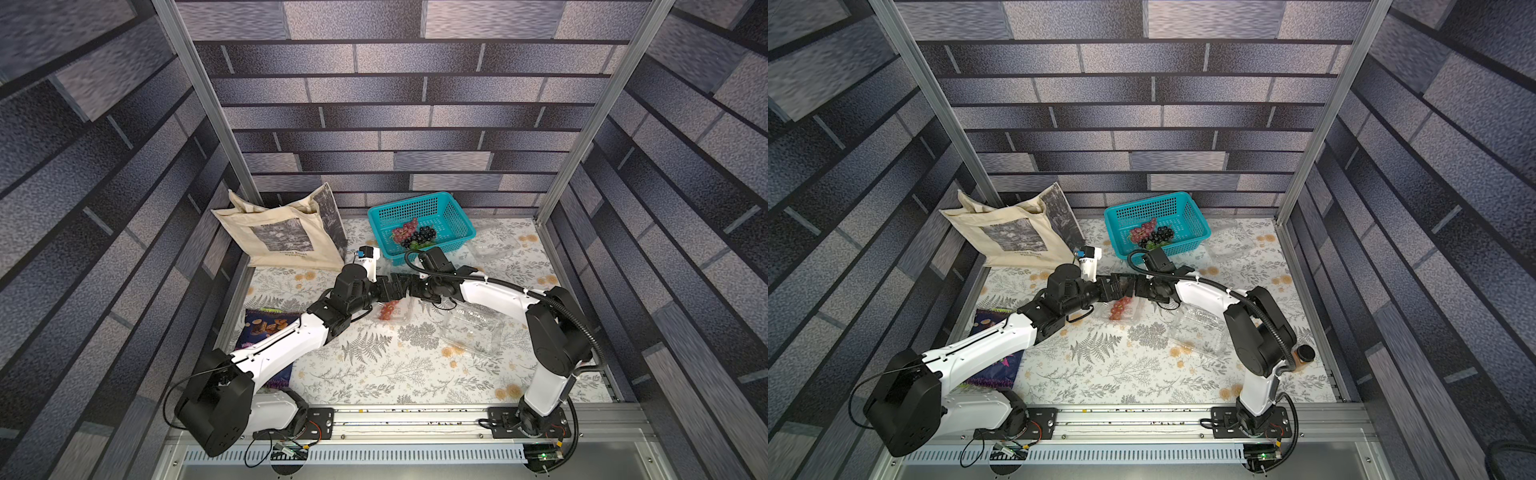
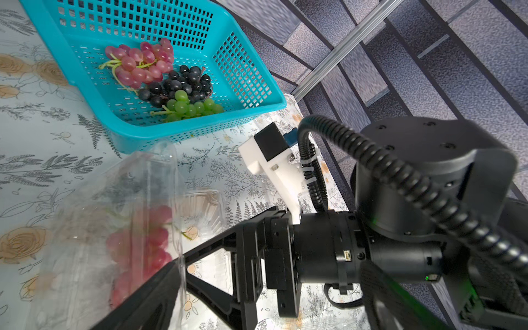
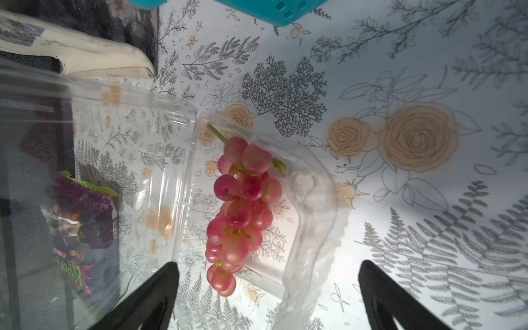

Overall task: Pack grapes into containers
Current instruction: Close the packing box at the center of the board.

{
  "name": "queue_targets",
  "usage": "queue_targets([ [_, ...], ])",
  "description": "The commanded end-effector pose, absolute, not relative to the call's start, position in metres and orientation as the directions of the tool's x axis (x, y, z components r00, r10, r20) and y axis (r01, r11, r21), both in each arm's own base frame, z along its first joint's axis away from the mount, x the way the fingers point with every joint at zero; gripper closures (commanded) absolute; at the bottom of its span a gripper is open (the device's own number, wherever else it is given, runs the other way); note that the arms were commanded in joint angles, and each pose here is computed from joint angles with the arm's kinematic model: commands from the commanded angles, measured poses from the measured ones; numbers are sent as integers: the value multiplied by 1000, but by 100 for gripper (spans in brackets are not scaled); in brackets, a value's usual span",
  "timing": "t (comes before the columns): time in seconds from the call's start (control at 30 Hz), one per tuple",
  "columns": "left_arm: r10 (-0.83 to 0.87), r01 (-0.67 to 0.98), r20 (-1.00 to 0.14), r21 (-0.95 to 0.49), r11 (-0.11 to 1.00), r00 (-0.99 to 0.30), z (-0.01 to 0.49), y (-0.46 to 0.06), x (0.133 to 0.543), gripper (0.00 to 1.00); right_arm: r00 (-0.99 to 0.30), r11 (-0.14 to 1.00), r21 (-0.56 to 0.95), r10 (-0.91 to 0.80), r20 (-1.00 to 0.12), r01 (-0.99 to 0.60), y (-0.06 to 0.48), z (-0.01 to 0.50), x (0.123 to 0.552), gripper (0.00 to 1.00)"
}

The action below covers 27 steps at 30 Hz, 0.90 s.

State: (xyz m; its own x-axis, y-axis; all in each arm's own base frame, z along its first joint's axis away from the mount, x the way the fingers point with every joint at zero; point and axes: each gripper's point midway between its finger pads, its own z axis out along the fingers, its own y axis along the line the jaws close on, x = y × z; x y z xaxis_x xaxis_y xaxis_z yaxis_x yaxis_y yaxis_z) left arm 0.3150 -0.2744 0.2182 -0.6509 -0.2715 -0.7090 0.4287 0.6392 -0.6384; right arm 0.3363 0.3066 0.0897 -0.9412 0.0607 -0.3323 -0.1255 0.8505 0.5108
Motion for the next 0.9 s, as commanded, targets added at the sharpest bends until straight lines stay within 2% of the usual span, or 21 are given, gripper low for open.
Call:
queue_targets([
  [0.0, -299, 421, -709, -647, 636, -638, 215, -278, 316, 0, -938, 846, 521, 79, -338, -116, 299, 94, 336, 0],
  [0.6, -326, 367, -656, -690, 624, -681, 183, -304, 322, 0, -921, 838, 545, 190, -339, -28, 217, 92, 331, 0],
  [0.87, -337, 326, -627, -704, 631, -702, 162, -306, 321, 0, -906, 806, 587, 190, -377, -76, 206, 102, 345, 0],
])
